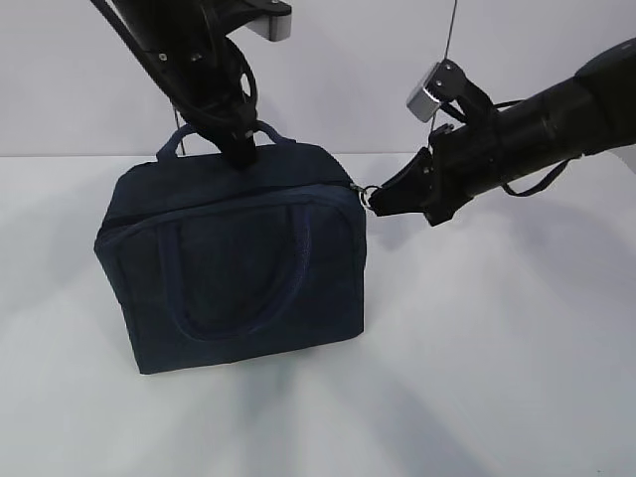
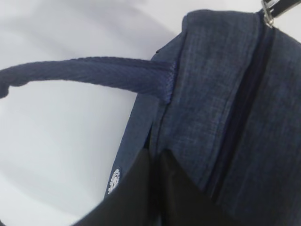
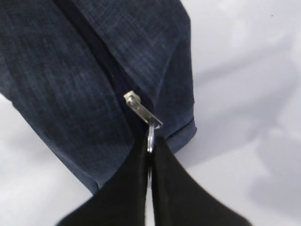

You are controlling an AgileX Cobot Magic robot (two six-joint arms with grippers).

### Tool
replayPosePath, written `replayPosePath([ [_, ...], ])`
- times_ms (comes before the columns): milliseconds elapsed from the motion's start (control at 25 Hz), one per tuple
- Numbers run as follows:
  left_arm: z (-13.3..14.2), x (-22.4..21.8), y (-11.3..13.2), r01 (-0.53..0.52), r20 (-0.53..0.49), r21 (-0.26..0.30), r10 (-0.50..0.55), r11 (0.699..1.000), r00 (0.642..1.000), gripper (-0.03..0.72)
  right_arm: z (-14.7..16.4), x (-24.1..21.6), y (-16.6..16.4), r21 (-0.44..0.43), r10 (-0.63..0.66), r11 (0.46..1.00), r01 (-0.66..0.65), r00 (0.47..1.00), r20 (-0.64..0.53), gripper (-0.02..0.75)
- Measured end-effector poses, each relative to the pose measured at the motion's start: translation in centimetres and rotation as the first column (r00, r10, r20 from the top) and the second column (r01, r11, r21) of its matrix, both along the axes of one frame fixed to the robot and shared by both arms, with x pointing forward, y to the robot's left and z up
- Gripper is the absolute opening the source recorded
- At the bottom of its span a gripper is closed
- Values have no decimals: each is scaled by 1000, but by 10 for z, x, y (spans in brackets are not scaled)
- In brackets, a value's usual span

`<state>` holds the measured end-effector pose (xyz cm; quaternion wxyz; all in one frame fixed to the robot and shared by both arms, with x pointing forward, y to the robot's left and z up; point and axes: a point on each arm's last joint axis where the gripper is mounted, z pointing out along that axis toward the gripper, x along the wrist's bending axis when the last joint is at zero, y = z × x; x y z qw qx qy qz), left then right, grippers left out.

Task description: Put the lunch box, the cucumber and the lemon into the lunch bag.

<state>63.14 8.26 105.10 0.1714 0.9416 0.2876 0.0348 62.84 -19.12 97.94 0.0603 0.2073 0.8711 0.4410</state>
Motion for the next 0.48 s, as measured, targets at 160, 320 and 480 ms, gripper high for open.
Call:
replayPosePath([
  [160,0,0,0,0,0,0,0,1000,1000,3,-3,-1,-3,-59,4,998,-5,1000,-22,-13],
  [320,0,0,0,0,0,0,0,1000,1000,3,-7,0,-7,-115,-34,993,30,999,-35,-13],
  [480,0,0,0,2,1,0,-2,1000,1000,3,-13,3,-9,-135,-69,989,60,996,-57,-13],
])
